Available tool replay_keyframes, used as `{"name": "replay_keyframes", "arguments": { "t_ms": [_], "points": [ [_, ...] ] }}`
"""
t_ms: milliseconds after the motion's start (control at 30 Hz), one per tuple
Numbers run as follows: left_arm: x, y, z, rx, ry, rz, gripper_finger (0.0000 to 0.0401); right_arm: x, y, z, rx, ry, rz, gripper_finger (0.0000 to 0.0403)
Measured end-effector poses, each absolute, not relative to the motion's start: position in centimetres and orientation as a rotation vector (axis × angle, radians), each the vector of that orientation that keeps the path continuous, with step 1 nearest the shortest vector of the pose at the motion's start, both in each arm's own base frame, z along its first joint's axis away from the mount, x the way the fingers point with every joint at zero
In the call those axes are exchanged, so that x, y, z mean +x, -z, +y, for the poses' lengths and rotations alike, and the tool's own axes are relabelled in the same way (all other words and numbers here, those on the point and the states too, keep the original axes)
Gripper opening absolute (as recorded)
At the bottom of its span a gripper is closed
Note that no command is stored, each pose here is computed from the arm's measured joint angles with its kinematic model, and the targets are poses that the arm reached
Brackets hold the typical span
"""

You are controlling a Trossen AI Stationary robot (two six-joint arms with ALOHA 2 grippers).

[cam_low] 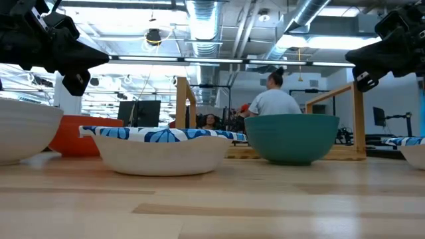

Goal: Place and stack bowls onto a shelf

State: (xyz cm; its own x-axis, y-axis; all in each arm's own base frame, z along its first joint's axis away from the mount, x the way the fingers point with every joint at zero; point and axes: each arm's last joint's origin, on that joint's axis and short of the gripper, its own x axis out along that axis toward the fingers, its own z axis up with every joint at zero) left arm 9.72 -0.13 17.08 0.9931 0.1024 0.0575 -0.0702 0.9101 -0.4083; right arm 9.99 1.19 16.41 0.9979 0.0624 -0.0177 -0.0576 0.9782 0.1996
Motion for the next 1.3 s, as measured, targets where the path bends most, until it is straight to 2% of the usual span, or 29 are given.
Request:
{"name": "replay_keyframes", "arguments": {
  "t_ms": [900,1167,1300],
  "points": [
    [9.7,-17.2,0.0,-0.418,-0.132,-0.096,0.0000,10.0,-16.4,1.2,0.200,-0.061,0.024,0.0051],
    [9.5,-18.2,0.5,-1.068,-0.204,-0.327,0.0000,10.0,-16.4,1.2,0.200,-0.060,0.025,0.0051],
    [9.1,-20.1,0.6,-1.109,-0.143,-0.515,0.0000,10.0,-16.4,1.2,0.200,-0.061,0.025,0.0051]
  ]
}}
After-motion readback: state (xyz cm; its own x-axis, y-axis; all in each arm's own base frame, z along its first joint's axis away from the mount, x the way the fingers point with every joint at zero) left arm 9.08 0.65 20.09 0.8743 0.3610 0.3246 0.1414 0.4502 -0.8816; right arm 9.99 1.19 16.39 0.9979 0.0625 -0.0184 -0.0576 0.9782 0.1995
